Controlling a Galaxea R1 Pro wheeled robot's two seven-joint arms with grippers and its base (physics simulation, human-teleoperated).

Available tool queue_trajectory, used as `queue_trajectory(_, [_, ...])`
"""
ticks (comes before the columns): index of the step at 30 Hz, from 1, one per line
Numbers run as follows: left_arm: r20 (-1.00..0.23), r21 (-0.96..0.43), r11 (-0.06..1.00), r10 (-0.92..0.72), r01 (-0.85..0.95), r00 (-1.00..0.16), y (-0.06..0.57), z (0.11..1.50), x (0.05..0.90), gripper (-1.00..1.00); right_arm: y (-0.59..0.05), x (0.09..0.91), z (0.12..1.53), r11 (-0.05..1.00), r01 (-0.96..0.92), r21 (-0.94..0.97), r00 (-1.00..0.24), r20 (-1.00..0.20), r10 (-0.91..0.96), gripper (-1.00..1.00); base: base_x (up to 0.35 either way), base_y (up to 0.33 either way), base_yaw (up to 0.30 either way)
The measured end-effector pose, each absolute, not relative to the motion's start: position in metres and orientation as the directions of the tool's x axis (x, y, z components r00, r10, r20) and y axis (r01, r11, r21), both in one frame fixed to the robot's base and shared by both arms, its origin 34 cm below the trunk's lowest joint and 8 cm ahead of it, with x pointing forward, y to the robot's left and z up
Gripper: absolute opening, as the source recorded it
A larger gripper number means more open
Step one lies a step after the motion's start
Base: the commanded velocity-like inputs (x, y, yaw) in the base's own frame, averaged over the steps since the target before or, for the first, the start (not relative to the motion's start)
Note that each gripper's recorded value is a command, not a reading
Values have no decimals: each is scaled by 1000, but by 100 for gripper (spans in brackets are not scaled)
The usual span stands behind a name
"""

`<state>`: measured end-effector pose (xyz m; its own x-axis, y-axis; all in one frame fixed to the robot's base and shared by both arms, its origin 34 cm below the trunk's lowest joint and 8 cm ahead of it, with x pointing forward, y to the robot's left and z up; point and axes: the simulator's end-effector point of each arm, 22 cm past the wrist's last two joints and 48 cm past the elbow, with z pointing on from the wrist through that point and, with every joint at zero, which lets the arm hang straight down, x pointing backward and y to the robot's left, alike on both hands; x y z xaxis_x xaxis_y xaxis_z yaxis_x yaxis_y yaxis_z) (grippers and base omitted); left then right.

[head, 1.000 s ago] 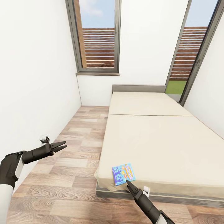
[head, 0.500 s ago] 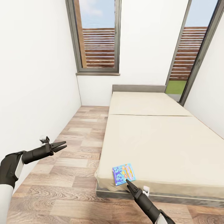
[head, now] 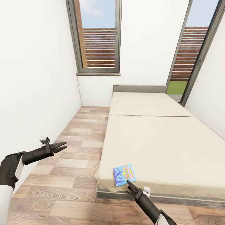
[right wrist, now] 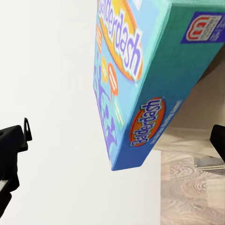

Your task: Put all the toys in the child's room - the three board games (two on the bed and one on the table), the two jigsaw puzzles on the table, and the tennis ball on the table - inside the toy box on the table in the child's room.

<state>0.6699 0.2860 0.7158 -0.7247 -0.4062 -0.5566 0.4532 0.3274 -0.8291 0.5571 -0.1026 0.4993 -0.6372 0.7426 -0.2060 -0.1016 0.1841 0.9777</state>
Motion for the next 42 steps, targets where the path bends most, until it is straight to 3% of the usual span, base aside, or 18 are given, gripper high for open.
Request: queue_trajectory(42, [-557, -828, 330, -406, 453, -724, 286, 715, 670, 100, -102, 559, 483, 233, -37, 972, -637, -203, 743, 100, 0, 8, 0])
